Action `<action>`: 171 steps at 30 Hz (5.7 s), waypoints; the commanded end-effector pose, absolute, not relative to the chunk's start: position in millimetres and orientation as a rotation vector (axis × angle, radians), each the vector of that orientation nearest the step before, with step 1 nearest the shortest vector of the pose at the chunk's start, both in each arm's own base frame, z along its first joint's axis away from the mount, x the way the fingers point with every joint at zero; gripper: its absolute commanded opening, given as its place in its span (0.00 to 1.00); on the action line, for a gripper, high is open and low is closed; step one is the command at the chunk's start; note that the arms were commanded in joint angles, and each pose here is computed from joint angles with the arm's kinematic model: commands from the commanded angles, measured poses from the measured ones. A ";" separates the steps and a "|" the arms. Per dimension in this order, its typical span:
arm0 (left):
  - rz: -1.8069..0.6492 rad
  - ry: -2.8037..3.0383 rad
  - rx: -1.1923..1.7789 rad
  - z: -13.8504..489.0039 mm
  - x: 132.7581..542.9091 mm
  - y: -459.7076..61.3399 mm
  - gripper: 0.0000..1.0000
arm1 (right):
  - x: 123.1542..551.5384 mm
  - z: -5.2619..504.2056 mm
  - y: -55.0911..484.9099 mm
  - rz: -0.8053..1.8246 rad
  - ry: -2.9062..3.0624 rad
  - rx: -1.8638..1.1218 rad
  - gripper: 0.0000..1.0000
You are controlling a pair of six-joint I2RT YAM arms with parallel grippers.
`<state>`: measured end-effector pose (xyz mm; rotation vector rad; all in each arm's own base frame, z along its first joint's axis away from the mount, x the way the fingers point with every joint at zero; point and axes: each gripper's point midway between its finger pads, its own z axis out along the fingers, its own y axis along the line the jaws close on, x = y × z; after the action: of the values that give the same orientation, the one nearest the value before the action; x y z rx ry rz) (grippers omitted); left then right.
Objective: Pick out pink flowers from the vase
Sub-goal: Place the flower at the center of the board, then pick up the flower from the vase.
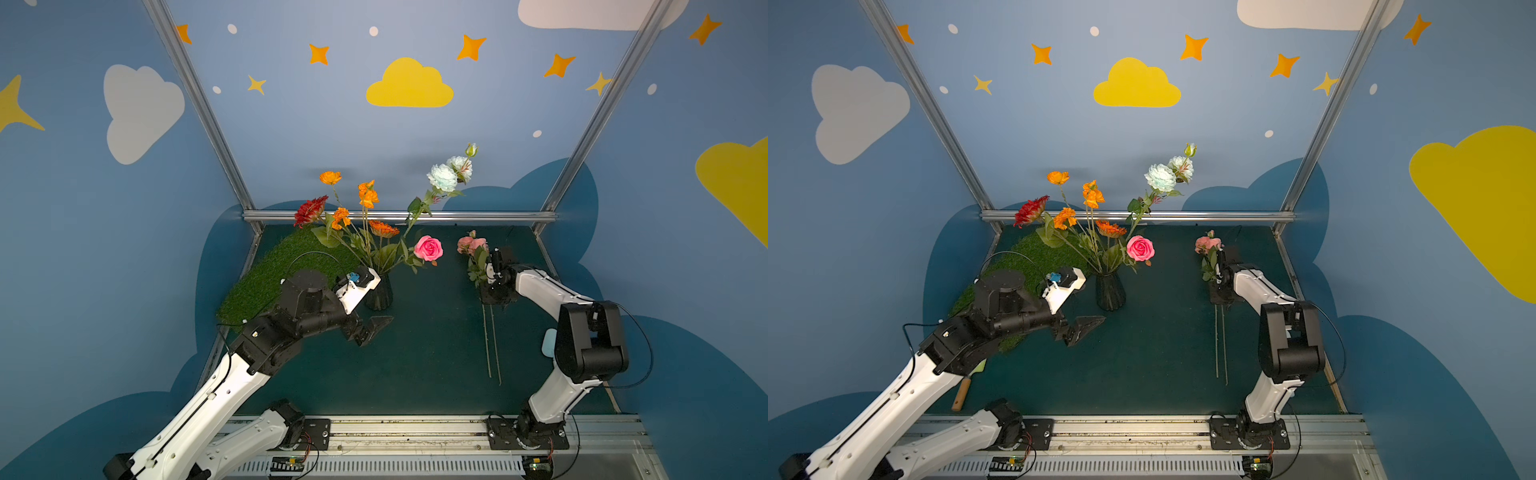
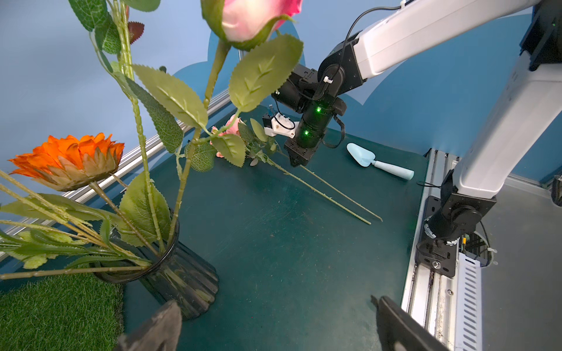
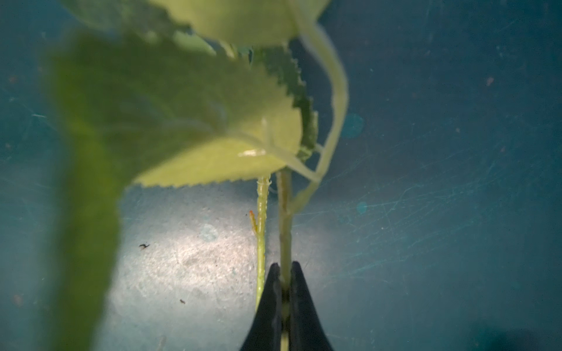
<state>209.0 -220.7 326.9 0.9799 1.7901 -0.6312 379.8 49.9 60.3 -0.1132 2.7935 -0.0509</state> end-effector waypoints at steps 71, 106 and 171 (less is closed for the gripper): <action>-0.649 1.650 0.954 336.3 216.0 -230.0 0.85 | 362.8 201.7 86.3 0.240 2.418 -0.198 0.67; -0.390 1.552 0.862 337.1 305.3 -262.0 0.40 | 198.2 262.5 185.0 0.901 1.854 -0.616 0.92; -0.298 1.466 0.817 359.4 330.5 -255.3 0.03 | 170.2 301.3 240.6 0.943 1.666 -0.872 0.93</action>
<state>331.8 -261.7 340.5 0.8690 1.4930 -0.2939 171.1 241.1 290.9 -0.8724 1.6950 0.9542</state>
